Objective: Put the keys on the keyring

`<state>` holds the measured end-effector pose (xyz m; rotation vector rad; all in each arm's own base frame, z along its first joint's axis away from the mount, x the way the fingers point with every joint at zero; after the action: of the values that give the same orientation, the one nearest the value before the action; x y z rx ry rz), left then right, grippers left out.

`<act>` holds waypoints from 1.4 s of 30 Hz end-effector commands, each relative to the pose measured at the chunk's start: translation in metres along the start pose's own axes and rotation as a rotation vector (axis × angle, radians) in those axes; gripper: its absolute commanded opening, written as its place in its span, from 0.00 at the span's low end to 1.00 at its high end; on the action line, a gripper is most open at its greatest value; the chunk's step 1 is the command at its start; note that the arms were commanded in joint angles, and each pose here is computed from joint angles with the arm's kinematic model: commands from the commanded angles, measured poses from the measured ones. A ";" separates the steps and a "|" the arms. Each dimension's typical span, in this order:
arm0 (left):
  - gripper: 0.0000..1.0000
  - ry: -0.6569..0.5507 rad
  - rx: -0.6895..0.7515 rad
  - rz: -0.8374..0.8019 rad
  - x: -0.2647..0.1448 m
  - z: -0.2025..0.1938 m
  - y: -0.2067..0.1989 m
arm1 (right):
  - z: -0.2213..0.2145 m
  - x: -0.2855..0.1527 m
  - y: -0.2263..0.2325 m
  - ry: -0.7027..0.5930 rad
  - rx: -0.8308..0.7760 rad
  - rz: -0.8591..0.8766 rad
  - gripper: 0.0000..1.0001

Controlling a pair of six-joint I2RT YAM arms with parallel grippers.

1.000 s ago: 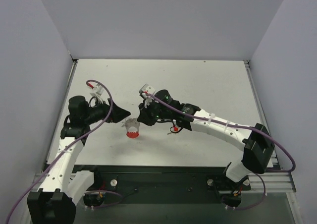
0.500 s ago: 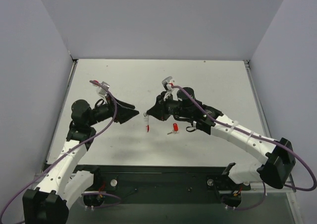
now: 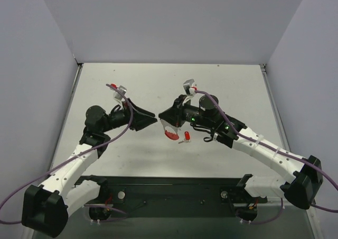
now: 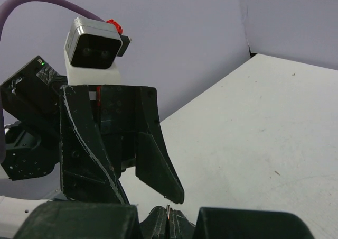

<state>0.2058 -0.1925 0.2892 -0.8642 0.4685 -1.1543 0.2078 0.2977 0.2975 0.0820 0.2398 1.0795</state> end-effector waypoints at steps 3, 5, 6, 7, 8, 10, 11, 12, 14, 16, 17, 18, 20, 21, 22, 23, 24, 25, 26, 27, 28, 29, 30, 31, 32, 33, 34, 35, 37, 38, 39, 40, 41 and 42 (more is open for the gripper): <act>0.54 0.002 0.065 -0.039 0.016 0.009 -0.014 | 0.029 -0.008 0.002 -0.127 -0.020 0.004 0.00; 0.51 0.006 0.064 -0.037 0.018 0.008 -0.013 | 0.029 -0.009 0.003 -0.129 -0.019 0.003 0.00; 0.49 0.003 0.067 -0.040 0.018 0.009 -0.014 | 0.029 -0.009 0.003 -0.129 -0.021 0.003 0.00; 0.43 0.000 0.072 -0.050 0.019 0.009 -0.016 | 0.029 -0.009 0.003 -0.127 -0.020 0.004 0.00; 0.37 -0.001 0.071 -0.051 0.020 0.009 -0.015 | 0.029 -0.009 0.003 -0.127 -0.022 0.006 0.00; 0.20 -0.002 0.077 -0.059 0.021 0.011 -0.018 | 0.028 -0.008 0.003 -0.126 -0.021 0.004 0.00; 0.15 0.000 0.077 -0.061 0.022 0.010 -0.017 | 0.027 -0.009 0.002 -0.123 -0.018 0.004 0.00; 0.10 -0.001 0.080 -0.065 0.022 0.011 -0.019 | 0.027 -0.009 0.003 -0.124 -0.018 0.006 0.00; 0.00 0.003 0.080 -0.070 0.024 0.011 -0.020 | 0.027 -0.009 0.002 -0.128 -0.017 0.003 0.00; 0.00 0.002 0.095 -0.079 0.025 0.011 -0.022 | 0.026 -0.009 0.003 -0.125 -0.015 0.004 0.00; 0.00 0.000 0.104 -0.083 0.025 0.012 -0.024 | 0.025 -0.010 0.002 -0.124 -0.014 0.001 0.00; 0.00 0.000 0.112 -0.085 0.024 0.012 -0.025 | 0.026 -0.011 0.003 -0.130 -0.017 0.013 0.18; 0.00 0.004 0.145 -0.065 0.022 0.013 -0.026 | 0.029 -0.018 0.002 -0.152 -0.024 0.009 0.40; 0.00 0.008 0.158 -0.055 0.021 0.014 -0.027 | 0.026 -0.021 -0.002 -0.162 -0.025 -0.007 0.57; 0.00 0.022 0.180 -0.034 0.021 0.013 -0.025 | 0.028 -0.024 -0.005 -0.177 -0.030 -0.020 0.63; 0.00 0.019 0.203 -0.028 0.019 0.014 -0.029 | 0.033 -0.031 -0.004 -0.199 -0.041 -0.025 0.67; 0.00 0.024 0.219 -0.019 0.018 0.015 -0.030 | 0.033 -0.034 -0.006 -0.204 -0.046 -0.031 0.74; 0.00 0.044 0.238 0.005 0.016 0.012 -0.027 | 0.035 -0.038 -0.011 -0.214 -0.049 -0.049 0.76; 0.00 0.041 0.268 0.003 0.014 0.015 -0.034 | 0.037 -0.043 -0.010 -0.222 -0.050 -0.049 0.77; 0.00 0.058 0.266 0.022 0.012 0.012 -0.032 | 0.039 -0.045 -0.012 -0.228 -0.059 -0.049 0.79; 0.00 0.064 0.302 0.025 0.011 0.012 -0.033 | 0.041 -0.048 -0.013 -0.229 -0.060 -0.040 0.79; 0.00 0.067 0.327 0.017 0.009 0.013 -0.040 | 0.042 -0.050 -0.012 -0.232 -0.067 -0.026 0.79; 0.00 0.081 0.330 0.024 0.008 0.011 -0.040 | 0.043 -0.050 -0.010 -0.230 -0.078 -0.005 0.79; 0.00 0.083 0.368 0.017 0.006 0.011 -0.043 | 0.046 -0.051 -0.004 -0.228 -0.097 0.053 0.79; 0.00 0.094 0.384 -0.001 0.006 0.009 -0.047 | 0.046 -0.050 0.000 -0.220 -0.110 0.090 0.76; 0.00 0.097 0.418 -0.014 0.004 0.009 -0.050 | 0.046 -0.050 0.004 -0.215 -0.136 0.134 0.75; 0.00 0.094 0.441 -0.031 0.002 0.008 -0.055 | 0.048 -0.048 0.008 -0.210 -0.149 0.176 0.73; 0.00 0.096 0.461 -0.049 0.001 0.006 -0.060 | 0.047 -0.049 0.016 -0.190 -0.158 0.247 0.70; 0.00 0.067 0.513 -0.081 -0.002 0.006 -0.068 | 0.047 -0.048 0.022 -0.167 -0.172 0.303 0.65; 0.00 0.052 0.526 -0.089 -0.003 0.006 -0.071 | 0.047 -0.048 0.026 -0.156 -0.172 0.348 0.62; 0.00 0.031 0.540 -0.107 -0.003 0.005 -0.072 | 0.048 -0.048 0.028 -0.159 -0.172 0.363 0.61; 0.00 0.004 0.560 -0.120 -0.006 0.006 -0.077 | 0.049 -0.049 0.030 -0.161 -0.166 0.378 0.60; 0.00 -0.009 0.565 -0.129 -0.007 0.006 -0.079 | 0.050 -0.050 0.032 -0.173 -0.169 0.391 0.58; 0.00 -0.026 0.568 -0.137 -0.007 0.007 -0.080 | 0.051 -0.051 0.034 -0.178 -0.166 0.406 0.57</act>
<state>0.1678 -0.1979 0.3335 -0.4539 0.2289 -1.2776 0.1867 0.2698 0.3287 0.0850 0.1056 1.3232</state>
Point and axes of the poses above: each gripper's point midway between its finger pads, its own x axis out along the fingers, its own y axis along the line the jaws close on, z = x × y, the point moved 5 cm from there along -x, back along the fingers, and after that the axes turned 13 degrees about -x, right-handed, at the moved point
